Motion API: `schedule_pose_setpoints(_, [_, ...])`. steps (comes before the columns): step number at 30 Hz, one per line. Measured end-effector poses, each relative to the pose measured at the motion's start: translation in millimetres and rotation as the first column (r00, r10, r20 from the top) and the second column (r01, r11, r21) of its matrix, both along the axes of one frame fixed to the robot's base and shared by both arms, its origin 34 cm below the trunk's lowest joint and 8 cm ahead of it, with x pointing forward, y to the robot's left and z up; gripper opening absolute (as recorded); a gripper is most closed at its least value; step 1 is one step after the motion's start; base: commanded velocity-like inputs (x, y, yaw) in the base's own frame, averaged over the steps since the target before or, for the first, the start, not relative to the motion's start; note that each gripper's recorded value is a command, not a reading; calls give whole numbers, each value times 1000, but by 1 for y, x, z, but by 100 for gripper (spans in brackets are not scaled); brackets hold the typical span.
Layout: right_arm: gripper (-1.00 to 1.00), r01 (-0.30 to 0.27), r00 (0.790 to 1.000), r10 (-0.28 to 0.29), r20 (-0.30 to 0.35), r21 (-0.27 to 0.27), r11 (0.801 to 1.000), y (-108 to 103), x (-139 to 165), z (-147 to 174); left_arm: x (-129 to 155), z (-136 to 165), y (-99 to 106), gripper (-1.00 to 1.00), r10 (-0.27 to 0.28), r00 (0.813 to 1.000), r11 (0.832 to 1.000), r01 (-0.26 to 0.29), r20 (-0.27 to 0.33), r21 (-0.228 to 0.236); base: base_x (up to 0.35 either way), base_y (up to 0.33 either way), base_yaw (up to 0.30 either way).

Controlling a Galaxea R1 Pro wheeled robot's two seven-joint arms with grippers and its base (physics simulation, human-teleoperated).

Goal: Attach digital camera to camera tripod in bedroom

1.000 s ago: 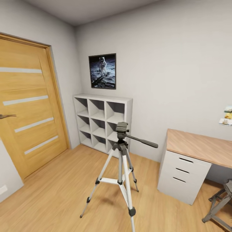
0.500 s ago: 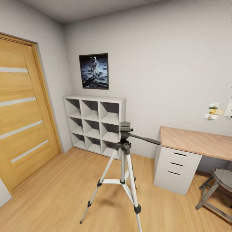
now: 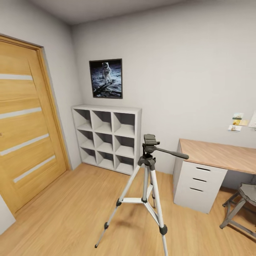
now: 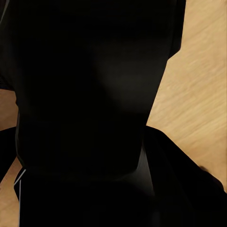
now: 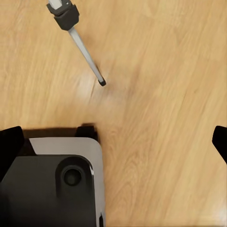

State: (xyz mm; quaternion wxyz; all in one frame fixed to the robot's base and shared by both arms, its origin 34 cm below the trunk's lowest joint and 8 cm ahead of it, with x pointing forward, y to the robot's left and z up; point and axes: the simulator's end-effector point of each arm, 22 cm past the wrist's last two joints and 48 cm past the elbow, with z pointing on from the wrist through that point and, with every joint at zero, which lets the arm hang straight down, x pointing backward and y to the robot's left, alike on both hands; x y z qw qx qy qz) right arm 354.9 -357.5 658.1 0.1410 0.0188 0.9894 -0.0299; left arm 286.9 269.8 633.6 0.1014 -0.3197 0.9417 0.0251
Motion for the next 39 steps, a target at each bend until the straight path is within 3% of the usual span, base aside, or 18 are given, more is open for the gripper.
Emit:
schedule_pose_setpoints(21, [100, 0, 1000, 0, 0, -1, 1000, -1, 0, 0, 0, 0, 0, -100, 2, 1000, 1000, -2, -1, -1, 0, 3, -229])
schedule_pose_setpoints(36, [100, -5, 1000, 5, -4, 5, 1000, -1, -1, 0, 0, 0, 0, -100, 2, 1000, 1000, -2, -1, -1, 0, 0, -24])
schedule_pose_setpoints(39, [100, -43, 999, 43, -9, 10, 999, 5, -2, -1, -1, 0, 0, -100, 2, 1000, 1000, -2, -2, -1, 0, 0, 0])
